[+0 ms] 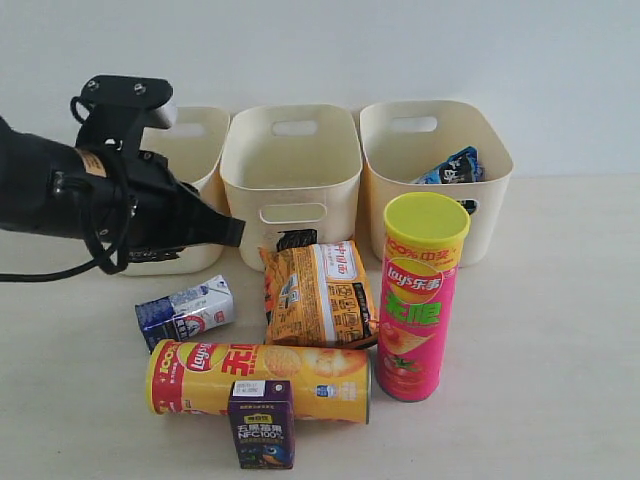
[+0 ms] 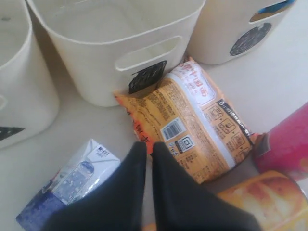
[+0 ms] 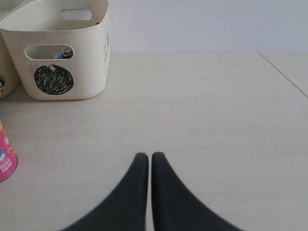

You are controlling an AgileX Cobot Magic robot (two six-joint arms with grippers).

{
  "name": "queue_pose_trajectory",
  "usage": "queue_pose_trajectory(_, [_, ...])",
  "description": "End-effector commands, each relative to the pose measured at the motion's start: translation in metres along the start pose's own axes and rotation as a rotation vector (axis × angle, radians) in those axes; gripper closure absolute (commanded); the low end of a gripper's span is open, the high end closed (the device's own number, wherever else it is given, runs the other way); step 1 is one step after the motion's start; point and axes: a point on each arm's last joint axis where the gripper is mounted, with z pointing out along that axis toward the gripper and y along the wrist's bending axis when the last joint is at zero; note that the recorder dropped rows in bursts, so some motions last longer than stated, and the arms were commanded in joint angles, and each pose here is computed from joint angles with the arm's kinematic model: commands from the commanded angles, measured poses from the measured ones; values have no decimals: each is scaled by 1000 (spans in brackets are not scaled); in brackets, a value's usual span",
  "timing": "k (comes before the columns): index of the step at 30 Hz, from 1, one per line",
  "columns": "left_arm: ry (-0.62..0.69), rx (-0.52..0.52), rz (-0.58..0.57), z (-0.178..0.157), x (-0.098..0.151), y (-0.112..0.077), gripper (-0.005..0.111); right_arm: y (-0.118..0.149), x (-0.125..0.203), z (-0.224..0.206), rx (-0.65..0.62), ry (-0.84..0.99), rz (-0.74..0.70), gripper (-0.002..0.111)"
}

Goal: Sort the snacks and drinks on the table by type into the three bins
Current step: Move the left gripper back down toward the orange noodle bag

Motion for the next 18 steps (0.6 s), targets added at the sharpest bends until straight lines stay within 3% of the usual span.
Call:
queue_pose_trajectory(1, [-60, -33, -39, 2, 10, 9, 102, 0, 1, 0, 1, -8, -10, 108])
queue_pose_trajectory(10, [-253, -80, -87, 6, 40, 17, 102, 0, 1, 0, 1, -8, -10, 108])
queue_pose_trajectory(15, [-346, 3, -236, 5, 47, 13, 102, 0, 1, 0, 1, -8, -10, 108])
queue_pose_trajectory(18, [-325, 81, -321, 13, 53, 10, 102, 0, 1, 0, 1, -8, -10, 108])
